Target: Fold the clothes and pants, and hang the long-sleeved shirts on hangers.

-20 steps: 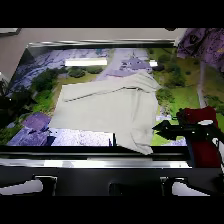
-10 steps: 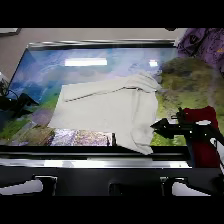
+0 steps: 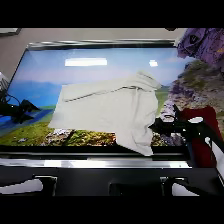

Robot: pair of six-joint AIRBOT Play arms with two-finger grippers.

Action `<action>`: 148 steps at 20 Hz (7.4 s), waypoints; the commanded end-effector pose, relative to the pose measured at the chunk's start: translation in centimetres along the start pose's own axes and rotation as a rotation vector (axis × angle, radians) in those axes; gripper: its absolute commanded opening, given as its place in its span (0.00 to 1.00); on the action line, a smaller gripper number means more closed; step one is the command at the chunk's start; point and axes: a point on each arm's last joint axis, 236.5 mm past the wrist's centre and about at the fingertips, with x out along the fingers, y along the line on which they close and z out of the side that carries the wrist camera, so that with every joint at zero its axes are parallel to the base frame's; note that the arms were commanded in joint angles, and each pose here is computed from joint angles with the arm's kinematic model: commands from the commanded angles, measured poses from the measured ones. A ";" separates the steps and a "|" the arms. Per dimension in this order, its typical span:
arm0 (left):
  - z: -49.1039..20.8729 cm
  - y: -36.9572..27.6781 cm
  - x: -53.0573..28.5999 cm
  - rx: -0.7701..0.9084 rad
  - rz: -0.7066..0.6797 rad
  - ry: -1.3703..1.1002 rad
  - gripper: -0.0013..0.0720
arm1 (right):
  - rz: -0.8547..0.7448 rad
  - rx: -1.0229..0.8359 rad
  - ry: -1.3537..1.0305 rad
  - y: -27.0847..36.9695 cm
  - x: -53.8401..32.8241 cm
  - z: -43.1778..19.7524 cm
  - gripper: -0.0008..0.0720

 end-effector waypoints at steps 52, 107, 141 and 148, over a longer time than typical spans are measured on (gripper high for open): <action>2.3 -21.4 -23.4 0.554 0.050 -0.625 0.04 | -0.163 -0.409 -0.702 26.3 -35.0 10.8 0.06; 3.1 -3.1 -2.0 0.121 0.149 -0.007 0.89 | 0.046 0.009 0.165 -1.1 -0.8 6.3 0.11; -13.2 -1.9 7.2 0.091 -0.201 0.350 0.13 | 0.035 -0.051 0.070 2.8 -5.1 6.8 0.06; -10.5 -4.2 4.9 0.146 -0.207 0.259 0.04 | 0.059 -0.169 -0.017 7.6 -7.6 7.3 0.06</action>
